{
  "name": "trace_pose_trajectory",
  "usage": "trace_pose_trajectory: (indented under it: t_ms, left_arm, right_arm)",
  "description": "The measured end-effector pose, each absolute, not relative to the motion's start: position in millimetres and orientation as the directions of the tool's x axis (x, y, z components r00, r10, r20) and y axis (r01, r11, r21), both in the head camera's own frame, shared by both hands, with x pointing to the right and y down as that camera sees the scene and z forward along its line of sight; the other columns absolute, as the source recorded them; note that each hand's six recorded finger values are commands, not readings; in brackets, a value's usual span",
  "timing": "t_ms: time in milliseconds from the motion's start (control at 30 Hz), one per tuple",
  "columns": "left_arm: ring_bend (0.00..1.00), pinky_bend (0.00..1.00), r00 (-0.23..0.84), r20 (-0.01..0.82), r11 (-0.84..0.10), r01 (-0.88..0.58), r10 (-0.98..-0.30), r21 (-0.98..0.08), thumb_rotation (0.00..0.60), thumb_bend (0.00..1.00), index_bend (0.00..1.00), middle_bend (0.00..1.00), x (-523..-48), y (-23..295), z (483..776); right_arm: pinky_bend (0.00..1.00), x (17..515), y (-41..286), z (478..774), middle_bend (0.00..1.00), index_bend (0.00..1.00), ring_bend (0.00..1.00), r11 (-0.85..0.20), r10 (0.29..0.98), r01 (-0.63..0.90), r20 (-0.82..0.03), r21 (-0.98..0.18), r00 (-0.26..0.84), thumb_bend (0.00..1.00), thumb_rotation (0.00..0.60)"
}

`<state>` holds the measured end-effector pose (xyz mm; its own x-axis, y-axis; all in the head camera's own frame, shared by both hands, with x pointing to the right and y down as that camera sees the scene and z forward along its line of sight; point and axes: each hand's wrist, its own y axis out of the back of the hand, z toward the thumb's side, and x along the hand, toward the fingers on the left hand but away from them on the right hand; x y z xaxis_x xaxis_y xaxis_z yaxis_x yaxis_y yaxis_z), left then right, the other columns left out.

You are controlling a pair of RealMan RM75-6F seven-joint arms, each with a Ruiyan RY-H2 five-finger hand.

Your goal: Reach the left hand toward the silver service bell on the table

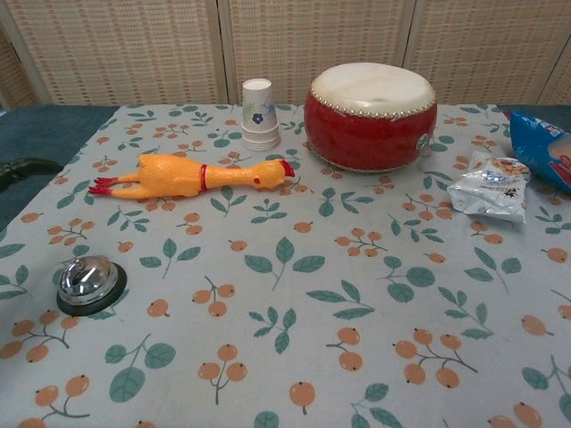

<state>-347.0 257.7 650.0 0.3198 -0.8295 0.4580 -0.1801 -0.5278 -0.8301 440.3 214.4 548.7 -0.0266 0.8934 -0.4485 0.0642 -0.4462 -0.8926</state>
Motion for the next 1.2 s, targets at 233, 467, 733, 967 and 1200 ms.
trace_pose_trajectory:
  t_ms: [233, 467, 733, 967, 1200]
  left_arm:
    - [0.00, 0.10, 0.376, 0.465, -0.563, -0.211, -0.801, -0.799, 0.600, 1.00, 0.00, 0.00, -314.5, 269.2, 686.9]
    - [0.00, 0.10, 0.430, 0.479, -0.596, -0.193, -0.765, -0.779, 0.600, 1.00, 0.00, 0.00, -293.6, 281.3, 715.1]
    - [0.00, 0.10, 0.448, 0.534, -0.656, -0.176, -0.717, -0.734, 0.600, 1.00, 0.00, 0.00, -288.3, 295.9, 737.5]
    - [0.00, 0.10, 0.431, 0.519, -0.637, -0.192, -0.738, -0.747, 0.600, 1.00, 0.00, 0.00, -295.0, 289.6, 735.2]
    - [0.00, 0.09, 0.413, 0.464, -0.569, -0.177, -0.784, -0.803, 0.600, 1.00, 0.00, 0.00, -319.7, 268.9, 698.2]
  right_arm:
    - [0.09, 441.7, 213.6, 547.1, 0.00, 0.00, 0.00, -0.447, 0.893, 0.071, -0.450, -0.892, -0.027, 0.38, 0.600]
    - [0.09, 441.0, 213.7, 548.8, 0.00, 0.00, 0.00, -0.460, 0.886, 0.069, -0.463, -0.885, -0.021, 0.38, 0.600]
    - [0.09, 440.7, 213.5, 549.7, 0.00, 0.00, 0.00, -0.464, 0.885, 0.066, -0.466, -0.883, -0.017, 0.38, 0.600]
    - [0.09, 439.9, 213.7, 550.6, 0.00, 0.00, 0.00, -0.470, 0.881, 0.065, -0.472, -0.880, -0.015, 0.38, 0.600]
    - [0.09, 440.6, 212.0, 549.6, 0.00, 0.00, 0.00, -0.465, 0.884, 0.072, -0.467, -0.882, -0.020, 0.38, 0.600]
